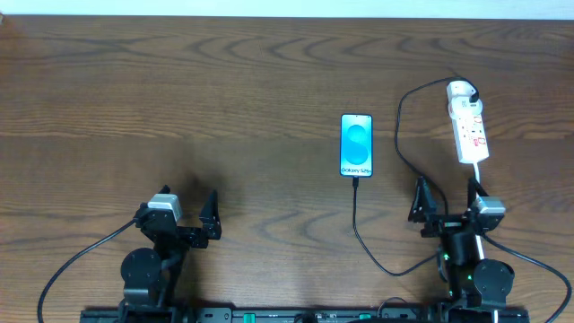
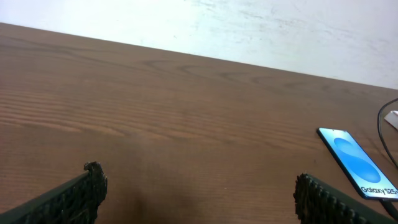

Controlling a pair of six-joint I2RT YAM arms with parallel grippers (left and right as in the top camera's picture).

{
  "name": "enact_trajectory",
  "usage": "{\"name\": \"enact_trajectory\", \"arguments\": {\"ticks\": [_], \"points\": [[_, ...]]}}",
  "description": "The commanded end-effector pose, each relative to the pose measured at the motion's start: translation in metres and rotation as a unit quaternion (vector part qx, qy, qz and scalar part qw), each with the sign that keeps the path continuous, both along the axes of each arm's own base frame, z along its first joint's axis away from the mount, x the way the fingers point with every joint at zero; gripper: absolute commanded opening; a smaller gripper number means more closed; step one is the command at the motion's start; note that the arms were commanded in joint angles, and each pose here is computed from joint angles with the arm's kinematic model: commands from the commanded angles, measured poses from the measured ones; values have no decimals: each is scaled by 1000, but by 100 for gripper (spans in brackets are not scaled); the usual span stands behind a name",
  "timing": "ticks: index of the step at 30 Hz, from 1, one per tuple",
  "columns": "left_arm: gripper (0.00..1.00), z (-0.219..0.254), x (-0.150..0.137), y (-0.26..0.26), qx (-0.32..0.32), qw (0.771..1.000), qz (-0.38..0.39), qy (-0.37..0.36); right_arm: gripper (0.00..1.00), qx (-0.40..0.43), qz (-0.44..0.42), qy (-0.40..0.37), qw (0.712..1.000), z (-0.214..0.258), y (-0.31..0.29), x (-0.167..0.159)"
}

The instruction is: Plug charger to phone and switch on socket

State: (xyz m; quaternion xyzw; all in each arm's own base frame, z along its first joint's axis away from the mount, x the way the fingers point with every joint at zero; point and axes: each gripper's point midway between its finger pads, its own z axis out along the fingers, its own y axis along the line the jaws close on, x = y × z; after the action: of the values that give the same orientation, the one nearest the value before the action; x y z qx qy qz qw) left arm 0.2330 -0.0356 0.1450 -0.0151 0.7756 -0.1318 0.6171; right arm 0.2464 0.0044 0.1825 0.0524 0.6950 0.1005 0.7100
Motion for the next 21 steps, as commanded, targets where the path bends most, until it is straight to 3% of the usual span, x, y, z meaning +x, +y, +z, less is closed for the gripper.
{"name": "enact_trajectory", "arguments": {"ticks": [1,6,21], "points": [[98,-13,-2,-3,-4,1000,-6,21,99,9,-38,5,999,-3,-12,0],[98,-13,-2,-3,-4,1000,-6,21,99,7,-79,54,995,-27,-26,-1],[98,-13,-2,-3,-4,1000,-6,21,99,-41,-68,52,995,-26,-23,-1]]}}
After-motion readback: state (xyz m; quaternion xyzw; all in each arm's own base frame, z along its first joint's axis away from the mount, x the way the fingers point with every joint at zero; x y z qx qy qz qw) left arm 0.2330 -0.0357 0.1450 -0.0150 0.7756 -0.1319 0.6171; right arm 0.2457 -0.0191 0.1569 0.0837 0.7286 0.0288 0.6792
